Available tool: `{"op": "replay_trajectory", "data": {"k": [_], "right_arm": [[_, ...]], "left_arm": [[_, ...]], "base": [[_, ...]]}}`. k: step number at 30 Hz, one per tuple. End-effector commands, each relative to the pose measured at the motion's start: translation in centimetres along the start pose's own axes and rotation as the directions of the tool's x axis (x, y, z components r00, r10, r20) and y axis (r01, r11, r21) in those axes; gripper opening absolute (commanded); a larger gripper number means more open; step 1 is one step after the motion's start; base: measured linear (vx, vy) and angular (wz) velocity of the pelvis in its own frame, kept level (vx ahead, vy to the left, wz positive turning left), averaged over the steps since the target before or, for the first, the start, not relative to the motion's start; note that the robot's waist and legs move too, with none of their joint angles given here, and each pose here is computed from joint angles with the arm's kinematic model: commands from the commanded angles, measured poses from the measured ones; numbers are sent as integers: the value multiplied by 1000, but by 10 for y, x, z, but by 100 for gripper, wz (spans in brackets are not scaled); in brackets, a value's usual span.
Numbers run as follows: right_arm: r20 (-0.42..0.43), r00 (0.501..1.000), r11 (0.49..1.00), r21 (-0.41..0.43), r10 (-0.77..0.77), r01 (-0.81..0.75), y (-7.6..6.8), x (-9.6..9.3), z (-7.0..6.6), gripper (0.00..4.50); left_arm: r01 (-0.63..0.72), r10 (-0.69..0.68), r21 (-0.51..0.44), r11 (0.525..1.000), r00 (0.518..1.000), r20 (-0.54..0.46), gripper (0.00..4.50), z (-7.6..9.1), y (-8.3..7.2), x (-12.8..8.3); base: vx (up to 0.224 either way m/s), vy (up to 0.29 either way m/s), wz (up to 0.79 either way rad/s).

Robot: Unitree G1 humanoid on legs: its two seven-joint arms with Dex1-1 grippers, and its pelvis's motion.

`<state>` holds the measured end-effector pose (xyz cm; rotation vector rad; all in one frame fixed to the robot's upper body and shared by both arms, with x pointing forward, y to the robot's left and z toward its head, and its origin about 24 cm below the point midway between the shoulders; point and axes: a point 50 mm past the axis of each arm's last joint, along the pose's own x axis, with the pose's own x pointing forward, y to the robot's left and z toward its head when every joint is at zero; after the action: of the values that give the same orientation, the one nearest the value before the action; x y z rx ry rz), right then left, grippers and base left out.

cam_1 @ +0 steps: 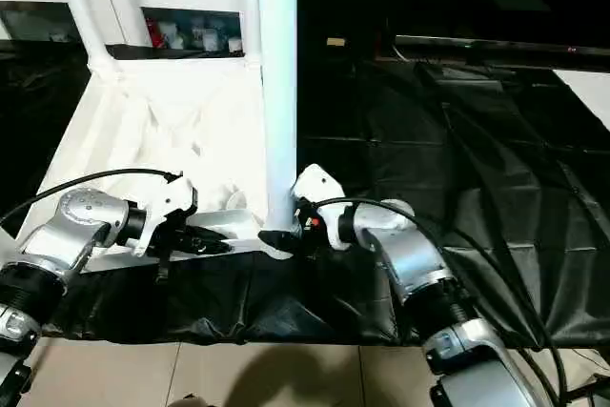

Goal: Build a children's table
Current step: Rotate leg to tighten

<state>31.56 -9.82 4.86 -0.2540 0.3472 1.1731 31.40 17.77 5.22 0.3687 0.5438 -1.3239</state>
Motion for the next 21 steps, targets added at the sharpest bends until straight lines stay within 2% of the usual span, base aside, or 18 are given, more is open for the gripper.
{"op": "replay_trajectory", "data": {"k": [1, 3, 10, 13, 16, 18, 19, 20, 21], "right_arm": [[9, 1000, 1000, -17, -15, 15, -5, -2, 4, 336], [7, 1000, 1000, -10, -19, 19, -6, 0, 2, 300], [10, 999, 999, 2, -43, 43, -7, 3, 0, 275], [23, 992, 992, 28, -126, 125, -11, 4, -1, 272], [33, 967, 965, 87, -252, 249, -13, 10, -4, 272], [29, 923, 906, 206, -383, 370, -8, 21, -7, 272], [26, 912, 889, 235, -410, 393, -6, 25, -8, 272], [14, 891, 855, 287, -454, 432, 0, 35, -8, 272], [8, 882, 845, 291, -470, 448, 3, 42, -6, 272]], "left_arm": [[16, -16, -37, 999, 1000, -11, 0, -6, -2, 4], [14, -14, -38, 999, 1000, -10, 0, -6, -2, 5], [-3, 3, -56, 998, 1000, -7, 0, -6, 0, 7], [-44, 44, -70, 997, 999, 5, 0, 0, 3, 17], [-80, 82, -72, 994, 997, 14, 0, 8, 4, 33], [-119, 122, -79, 990, 992, 33, 0, 21, 3, 57], [-127, 131, -84, 988, 990, 43, 0, 25, 2, 64], [-148, 155, -101, 984, 986, 67, 0, 34, -1, 80], [-154, 162, -107, 982, 984, 74, 0, 39, -4, 90]], "base": [[0, 0, 0], [0, 0, 0], [0, 0, 0], [0, 0, 0], [0, 0, 0], [0, 0, 0], [0, 0, 0], [0, 0, 0], [0, 0, 0]]}}
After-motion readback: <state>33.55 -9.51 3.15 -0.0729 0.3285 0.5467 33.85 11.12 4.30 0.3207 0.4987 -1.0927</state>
